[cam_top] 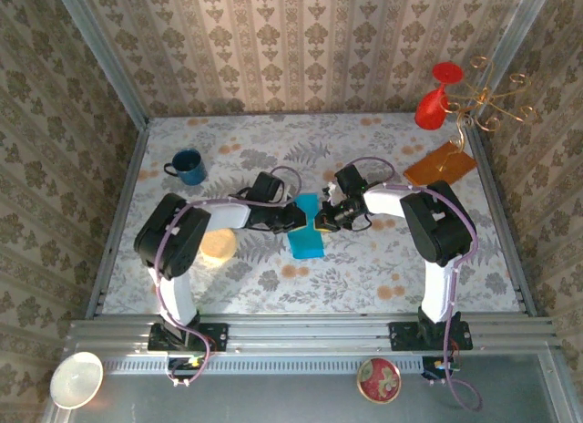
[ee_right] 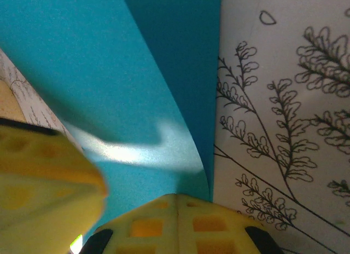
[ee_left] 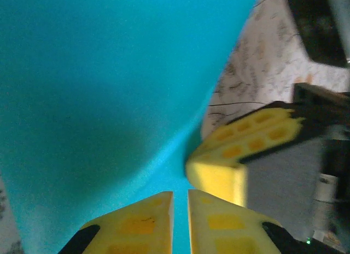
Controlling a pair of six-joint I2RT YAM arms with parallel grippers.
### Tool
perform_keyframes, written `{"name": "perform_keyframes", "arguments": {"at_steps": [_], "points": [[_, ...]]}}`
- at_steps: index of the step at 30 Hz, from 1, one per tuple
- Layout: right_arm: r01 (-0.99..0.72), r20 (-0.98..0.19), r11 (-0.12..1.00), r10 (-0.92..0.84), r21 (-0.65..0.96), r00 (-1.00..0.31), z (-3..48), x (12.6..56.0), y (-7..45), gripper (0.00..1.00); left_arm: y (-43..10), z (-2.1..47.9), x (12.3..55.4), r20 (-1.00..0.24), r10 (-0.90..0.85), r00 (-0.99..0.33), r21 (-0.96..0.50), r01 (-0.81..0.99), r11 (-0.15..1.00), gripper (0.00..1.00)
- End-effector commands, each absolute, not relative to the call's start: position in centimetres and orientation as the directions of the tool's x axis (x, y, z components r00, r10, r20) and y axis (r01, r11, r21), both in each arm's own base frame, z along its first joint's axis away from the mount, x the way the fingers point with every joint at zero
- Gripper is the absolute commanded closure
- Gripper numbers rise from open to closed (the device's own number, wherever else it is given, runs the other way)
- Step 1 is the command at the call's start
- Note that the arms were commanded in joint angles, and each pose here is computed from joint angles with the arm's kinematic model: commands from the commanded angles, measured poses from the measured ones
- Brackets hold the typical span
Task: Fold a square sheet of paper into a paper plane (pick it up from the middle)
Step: First fold the square sheet of paper in half at the center of the table.
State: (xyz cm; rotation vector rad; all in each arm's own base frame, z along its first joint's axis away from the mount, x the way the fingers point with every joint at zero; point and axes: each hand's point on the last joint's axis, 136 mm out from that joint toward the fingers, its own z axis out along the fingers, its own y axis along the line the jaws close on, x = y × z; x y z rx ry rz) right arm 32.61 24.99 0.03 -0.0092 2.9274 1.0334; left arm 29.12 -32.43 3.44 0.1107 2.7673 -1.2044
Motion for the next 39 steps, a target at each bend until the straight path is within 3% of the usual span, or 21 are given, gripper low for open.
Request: {"name": "perform_keyframes", "arguments": {"at_steps": [1,8,12,20,27,39], "points": [[0.129,0.222,0.98,0.094,0.15,-0.971,-10.5,24.6,15.5,0.95,-31.8,2.5,30.0,-0.121,-0.023,-0.992,-0.728,0.073,0.682,0.84],[0.124,0.223,0.988,0.1,0.096,-0.97,-10.9,24.3,14.5,0.95,-25.3,-0.4,30.0,-0.071,-0.107,-0.992,-0.666,-0.033,0.745,0.84],[0.123,0.225,0.989,0.102,0.082,-0.969,-11.0,24.2,14.3,0.95,-22.7,0.5,30.7,-0.082,-0.155,-0.984,-0.666,-0.062,0.743,0.85],[0.132,0.226,0.987,0.11,0.088,-0.968,-11.0,24.3,14.5,0.95,-28.3,6.7,31.6,-0.205,-0.075,-0.976,-0.753,0.109,0.649,0.84],[0.142,0.233,0.986,0.117,0.093,-0.965,-11.3,24.1,14.6,0.95,-32.4,4.7,31.7,-0.158,-0.015,-0.987,-0.764,0.112,0.635,0.84],[0.14,0.229,0.988,0.12,0.07,-0.966,-11.4,24.2,14.0,0.95,-27.3,-0.4,33.2,-0.096,-0.073,-0.993,-0.694,0.014,0.72,0.85]]}}
